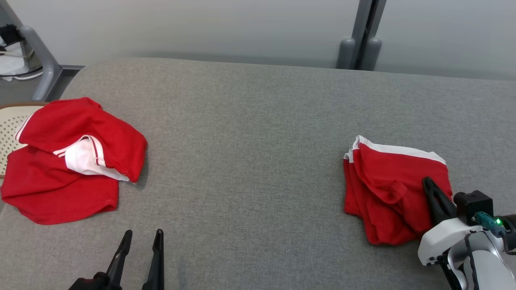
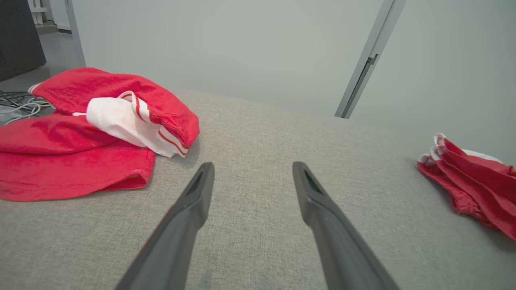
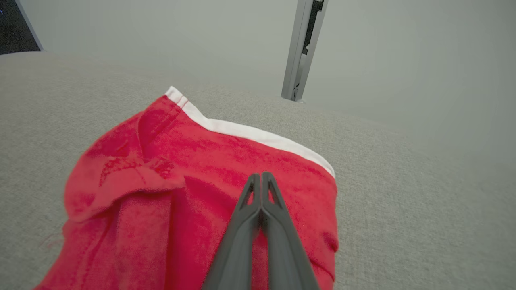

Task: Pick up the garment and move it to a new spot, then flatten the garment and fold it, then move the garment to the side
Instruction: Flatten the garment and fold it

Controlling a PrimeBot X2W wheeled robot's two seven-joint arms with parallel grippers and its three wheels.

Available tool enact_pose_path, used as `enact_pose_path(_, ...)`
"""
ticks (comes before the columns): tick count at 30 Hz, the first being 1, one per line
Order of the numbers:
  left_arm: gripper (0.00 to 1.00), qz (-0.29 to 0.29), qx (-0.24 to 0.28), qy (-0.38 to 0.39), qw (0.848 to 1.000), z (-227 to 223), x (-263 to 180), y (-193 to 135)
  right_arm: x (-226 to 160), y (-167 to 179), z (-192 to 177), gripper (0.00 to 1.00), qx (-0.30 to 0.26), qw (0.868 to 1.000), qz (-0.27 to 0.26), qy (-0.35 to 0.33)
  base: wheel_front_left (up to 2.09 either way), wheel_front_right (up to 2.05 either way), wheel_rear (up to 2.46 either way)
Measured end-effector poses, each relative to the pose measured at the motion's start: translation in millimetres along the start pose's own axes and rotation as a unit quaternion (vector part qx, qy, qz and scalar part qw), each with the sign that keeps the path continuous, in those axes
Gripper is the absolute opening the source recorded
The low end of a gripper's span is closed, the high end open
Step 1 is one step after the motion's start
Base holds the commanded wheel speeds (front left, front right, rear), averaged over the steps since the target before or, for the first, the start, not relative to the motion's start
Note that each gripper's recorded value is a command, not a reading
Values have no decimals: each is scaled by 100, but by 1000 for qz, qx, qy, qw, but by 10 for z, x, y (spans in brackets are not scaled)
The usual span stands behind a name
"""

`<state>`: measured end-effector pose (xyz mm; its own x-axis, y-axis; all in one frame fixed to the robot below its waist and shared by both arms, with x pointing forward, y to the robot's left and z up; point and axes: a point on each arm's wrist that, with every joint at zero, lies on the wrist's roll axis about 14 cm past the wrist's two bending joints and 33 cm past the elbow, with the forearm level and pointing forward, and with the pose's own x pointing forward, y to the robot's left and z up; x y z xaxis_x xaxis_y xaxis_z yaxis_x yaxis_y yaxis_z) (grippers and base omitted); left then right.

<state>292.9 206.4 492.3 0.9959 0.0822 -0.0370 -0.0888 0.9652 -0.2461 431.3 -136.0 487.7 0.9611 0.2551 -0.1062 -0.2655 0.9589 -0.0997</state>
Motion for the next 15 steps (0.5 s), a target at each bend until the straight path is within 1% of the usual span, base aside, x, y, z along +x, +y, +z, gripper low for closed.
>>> enact_pose_path(4, 100, 12, -4, 4, 1000, -18, -3, 64, 113, 189, -216, 0, 8, 999, 25, 36, 0, 0, 0)
enact_pose_path(8, 100, 26, -5, 7, 1000, -34, -25, 142, 161, 512, -215, 0, 4, 997, 71, 33, 0, 0, 0)
enact_pose_path(13, 100, 25, -6, 7, 1000, -35, -21, 143, 15, 866, -339, 0, 3, 991, 123, 48, 0, 0, 0)
enact_pose_path(14, 100, 24, -6, 8, 1000, -42, -16, 137, -30, 1019, -369, 0, 1, 988, 146, 52, 0, 0, 0)
enact_pose_path(15, 100, 24, -6, 9, 1000, -47, -13, 133, -50, 1099, -380, 0, 1, 986, 157, 53, 0, 0, 0)
